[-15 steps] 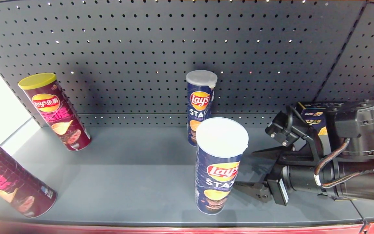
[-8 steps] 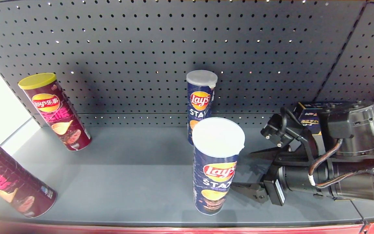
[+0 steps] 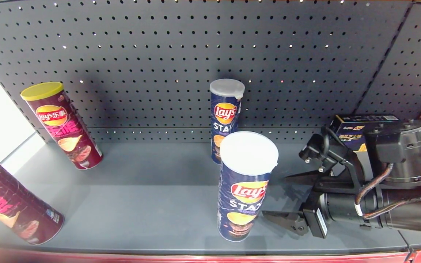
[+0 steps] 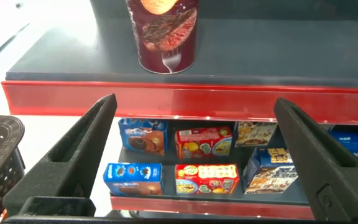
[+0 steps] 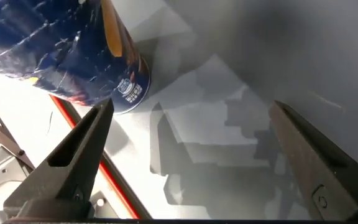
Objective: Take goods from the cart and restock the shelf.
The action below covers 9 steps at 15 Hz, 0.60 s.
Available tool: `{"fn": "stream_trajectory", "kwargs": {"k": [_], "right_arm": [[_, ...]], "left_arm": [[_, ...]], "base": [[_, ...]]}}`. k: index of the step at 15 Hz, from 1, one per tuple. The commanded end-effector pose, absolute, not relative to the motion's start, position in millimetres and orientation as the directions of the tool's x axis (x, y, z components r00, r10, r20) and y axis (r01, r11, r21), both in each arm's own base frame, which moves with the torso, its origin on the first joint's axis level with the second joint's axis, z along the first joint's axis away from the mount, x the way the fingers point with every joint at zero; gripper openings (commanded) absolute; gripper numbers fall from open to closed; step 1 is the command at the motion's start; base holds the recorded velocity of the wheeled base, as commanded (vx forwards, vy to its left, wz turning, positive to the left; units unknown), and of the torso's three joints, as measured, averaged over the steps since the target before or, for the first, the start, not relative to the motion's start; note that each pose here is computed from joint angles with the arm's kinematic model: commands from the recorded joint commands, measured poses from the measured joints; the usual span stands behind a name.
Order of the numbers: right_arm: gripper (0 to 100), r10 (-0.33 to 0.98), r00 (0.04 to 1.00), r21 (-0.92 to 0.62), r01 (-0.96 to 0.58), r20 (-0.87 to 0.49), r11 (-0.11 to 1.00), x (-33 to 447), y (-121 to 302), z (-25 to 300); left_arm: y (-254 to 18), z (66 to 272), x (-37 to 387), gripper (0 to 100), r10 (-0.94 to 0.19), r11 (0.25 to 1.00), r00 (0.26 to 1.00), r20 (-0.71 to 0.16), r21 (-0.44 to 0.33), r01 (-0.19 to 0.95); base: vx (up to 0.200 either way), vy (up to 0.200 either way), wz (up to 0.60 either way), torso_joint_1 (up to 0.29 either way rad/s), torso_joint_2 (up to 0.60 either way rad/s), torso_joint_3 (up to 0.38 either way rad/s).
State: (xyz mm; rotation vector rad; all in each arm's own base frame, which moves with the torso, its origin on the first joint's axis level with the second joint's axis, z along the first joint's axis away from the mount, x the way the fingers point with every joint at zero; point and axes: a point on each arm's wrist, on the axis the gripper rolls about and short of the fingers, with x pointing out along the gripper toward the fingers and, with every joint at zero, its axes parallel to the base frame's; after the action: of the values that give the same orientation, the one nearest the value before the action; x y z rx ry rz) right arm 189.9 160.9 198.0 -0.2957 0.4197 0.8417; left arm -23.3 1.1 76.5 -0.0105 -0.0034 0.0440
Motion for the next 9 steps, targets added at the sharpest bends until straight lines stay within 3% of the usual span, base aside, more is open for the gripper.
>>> {"fn": "stream_trajectory", "kwargs": {"k": [1, 9], "right_arm": [[100, 0.66, 0.592, -0.089, -0.772, -0.462, 0.63, 188.9, 161.6, 200.2], [100, 0.666, 0.571, -0.086, -0.786, -0.48, 0.612, 200.0, 177.9, 195.5]], "left_arm": [[1.1, 76.4, -23.2, 100, 0.044, 0.999, 0.999, 0.002, -0.011, -0.044], [1.1, 76.4, -23.2, 100, 0.044, 0.999, 0.999, 0.002, -0.011, -0.044]], "base": [[0.0, 0.0, 0.0, 0.0, 0.0, 0.0], [0.0, 0.0, 0.0, 0.0, 0.0, 0.0]]}}
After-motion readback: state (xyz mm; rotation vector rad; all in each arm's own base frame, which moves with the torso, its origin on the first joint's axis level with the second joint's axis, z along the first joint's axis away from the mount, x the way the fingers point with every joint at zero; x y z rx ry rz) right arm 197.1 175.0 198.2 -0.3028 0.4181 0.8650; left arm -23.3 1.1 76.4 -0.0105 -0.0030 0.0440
